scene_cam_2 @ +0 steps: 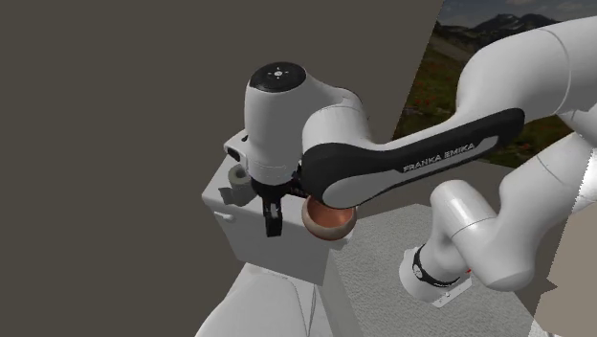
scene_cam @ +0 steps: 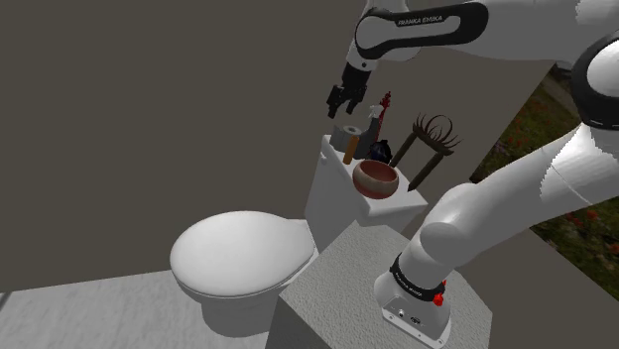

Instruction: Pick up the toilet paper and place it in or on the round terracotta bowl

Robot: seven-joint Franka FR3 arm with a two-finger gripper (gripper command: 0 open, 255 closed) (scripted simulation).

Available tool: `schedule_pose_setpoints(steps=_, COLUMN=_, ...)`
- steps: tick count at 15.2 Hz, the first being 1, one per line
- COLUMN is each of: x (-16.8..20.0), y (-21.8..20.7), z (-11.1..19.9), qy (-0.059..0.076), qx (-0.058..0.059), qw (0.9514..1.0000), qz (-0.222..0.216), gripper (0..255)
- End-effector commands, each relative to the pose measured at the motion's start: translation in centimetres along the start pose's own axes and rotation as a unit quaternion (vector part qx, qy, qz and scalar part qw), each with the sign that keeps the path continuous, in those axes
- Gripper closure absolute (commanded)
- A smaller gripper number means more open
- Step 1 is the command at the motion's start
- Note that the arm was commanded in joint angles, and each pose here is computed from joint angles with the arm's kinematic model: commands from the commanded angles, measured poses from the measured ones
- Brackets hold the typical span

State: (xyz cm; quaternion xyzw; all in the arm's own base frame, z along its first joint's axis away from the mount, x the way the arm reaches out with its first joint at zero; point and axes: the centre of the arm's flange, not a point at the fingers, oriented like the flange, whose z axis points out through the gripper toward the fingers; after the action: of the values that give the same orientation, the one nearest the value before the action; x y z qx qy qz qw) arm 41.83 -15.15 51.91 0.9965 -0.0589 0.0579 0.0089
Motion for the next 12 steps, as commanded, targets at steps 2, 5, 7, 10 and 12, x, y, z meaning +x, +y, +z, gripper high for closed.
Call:
schedule_pose_setpoints(steps=2, x=2.1, y=3.0, z=2.3, qy=-0.002, qx=0.001, qw=1.0, qz=0.002, gripper=0)
schedule_pose_setpoints(steps=5, x=3.9, y=5.9, z=4.4, qy=-0.005, qx=0.002, qw=1.0, qz=0.005, gripper=0)
schedule_pose_setpoints(steps=7, x=5.1, y=7.9, z=5.8, qy=-0.006, qx=0.002, qw=1.0, qz=0.007, gripper=0)
schedule_pose_setpoints(steps=10, x=6.8, y=10.8, z=8.0, qy=-0.009, qx=0.004, qw=0.9999, qz=0.009, gripper=0)
schedule_pose_setpoints(steps=12, x=8.0, y=12.7, z=9.4, qy=-0.011, qx=0.004, qw=0.9999, qz=0.011, gripper=0)
